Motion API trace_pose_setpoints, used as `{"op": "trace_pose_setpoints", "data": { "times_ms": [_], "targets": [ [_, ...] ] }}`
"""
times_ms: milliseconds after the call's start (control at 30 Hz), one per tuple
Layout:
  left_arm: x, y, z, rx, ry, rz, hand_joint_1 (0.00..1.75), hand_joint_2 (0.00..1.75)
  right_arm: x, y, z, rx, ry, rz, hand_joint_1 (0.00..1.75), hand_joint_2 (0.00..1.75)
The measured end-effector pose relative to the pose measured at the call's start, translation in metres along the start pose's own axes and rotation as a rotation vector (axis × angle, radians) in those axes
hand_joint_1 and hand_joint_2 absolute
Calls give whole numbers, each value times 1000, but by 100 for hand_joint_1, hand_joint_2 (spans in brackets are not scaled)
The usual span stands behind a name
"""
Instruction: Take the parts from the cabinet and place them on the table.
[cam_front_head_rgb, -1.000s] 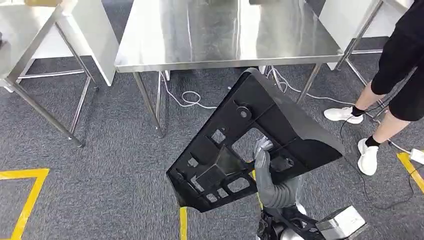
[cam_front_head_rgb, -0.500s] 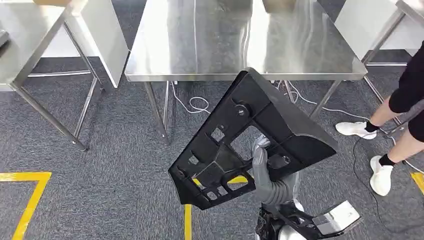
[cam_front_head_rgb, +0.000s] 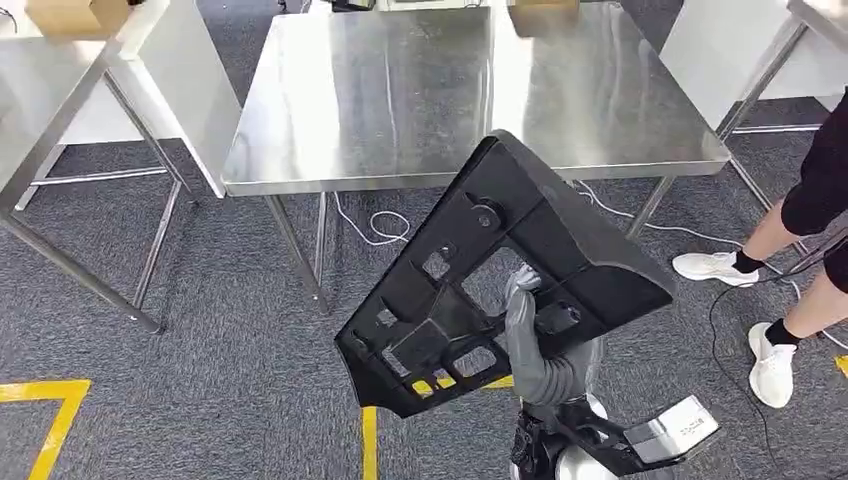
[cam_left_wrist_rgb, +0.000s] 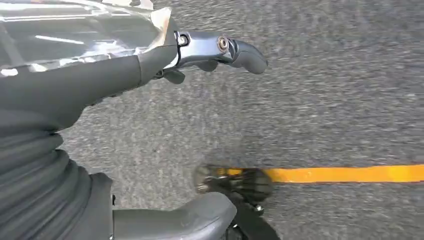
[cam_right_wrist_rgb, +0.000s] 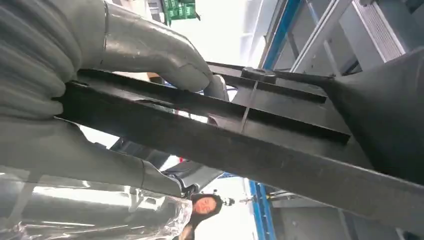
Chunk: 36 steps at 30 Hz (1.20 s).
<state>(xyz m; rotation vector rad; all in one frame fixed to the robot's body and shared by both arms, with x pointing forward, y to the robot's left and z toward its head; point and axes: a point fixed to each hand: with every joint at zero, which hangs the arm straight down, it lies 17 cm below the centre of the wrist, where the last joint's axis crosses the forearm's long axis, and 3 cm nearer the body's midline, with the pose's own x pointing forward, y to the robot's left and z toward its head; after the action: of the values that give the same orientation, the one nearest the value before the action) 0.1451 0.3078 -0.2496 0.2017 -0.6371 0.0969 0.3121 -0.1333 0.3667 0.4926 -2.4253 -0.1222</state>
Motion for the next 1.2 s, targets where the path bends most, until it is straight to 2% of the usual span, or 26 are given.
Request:
{"op": "trace_pose_setpoints", "data": {
  "times_ms": [1200],
  "targets": [
    [-3, 3, 0, 19, 19, 10, 0, 175, -8, -5, -12, -16, -12, 30, 175, 175]
  ]
}}
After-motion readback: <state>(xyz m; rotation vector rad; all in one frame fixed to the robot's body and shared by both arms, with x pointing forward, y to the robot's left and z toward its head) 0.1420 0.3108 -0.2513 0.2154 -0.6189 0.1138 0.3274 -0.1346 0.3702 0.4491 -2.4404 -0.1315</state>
